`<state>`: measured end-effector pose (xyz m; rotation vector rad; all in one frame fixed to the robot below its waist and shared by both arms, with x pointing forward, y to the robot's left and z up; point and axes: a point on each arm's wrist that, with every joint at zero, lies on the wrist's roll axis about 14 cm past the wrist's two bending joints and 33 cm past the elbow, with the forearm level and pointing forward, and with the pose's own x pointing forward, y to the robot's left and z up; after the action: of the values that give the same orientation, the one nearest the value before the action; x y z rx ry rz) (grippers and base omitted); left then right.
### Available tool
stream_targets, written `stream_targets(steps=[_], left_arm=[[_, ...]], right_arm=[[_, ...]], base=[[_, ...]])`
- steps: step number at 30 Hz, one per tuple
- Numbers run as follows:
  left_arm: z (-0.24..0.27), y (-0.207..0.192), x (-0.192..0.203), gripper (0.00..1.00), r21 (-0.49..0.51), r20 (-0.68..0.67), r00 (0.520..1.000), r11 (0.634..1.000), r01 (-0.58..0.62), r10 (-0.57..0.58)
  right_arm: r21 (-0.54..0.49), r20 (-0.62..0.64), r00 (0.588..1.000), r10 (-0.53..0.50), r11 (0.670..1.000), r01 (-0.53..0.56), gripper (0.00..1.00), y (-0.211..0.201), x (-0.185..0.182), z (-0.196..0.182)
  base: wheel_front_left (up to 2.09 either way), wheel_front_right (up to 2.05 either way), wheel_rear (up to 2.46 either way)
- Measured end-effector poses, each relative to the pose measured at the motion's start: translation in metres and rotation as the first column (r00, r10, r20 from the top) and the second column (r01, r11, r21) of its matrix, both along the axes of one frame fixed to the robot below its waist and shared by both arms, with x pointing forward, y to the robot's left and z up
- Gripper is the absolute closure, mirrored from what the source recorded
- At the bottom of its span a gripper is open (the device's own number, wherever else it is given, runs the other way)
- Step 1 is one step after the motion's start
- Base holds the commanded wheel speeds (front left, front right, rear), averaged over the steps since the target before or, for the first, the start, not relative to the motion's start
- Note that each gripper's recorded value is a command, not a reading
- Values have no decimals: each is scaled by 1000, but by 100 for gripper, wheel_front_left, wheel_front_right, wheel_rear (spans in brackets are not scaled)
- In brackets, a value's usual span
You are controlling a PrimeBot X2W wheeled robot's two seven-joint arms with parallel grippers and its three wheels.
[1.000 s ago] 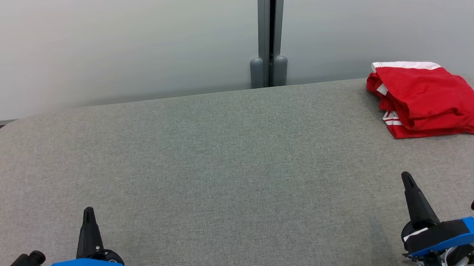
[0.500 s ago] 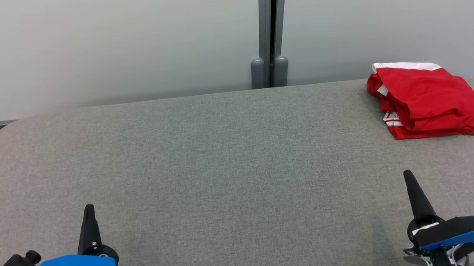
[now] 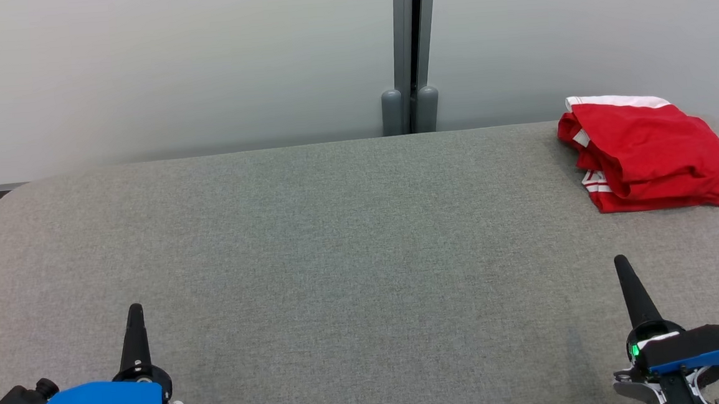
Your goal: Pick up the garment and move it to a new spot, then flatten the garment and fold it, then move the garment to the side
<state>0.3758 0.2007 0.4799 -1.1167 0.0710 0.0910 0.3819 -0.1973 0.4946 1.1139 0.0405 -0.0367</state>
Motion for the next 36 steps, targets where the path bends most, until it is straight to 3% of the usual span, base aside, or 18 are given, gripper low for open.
stream_targets(steps=[16,36], left_arm=[[6,-1,4,100,-153,24,1000,988,6,-2],[15,-1,8,100,-309,60,998,951,14,4]], right_arm=[[151,3,1000,-5,988,5,100,-1,1,0],[313,23,1000,-9,950,1,100,-2,4,6]], base=[[0,0,0],[0,0,0]])
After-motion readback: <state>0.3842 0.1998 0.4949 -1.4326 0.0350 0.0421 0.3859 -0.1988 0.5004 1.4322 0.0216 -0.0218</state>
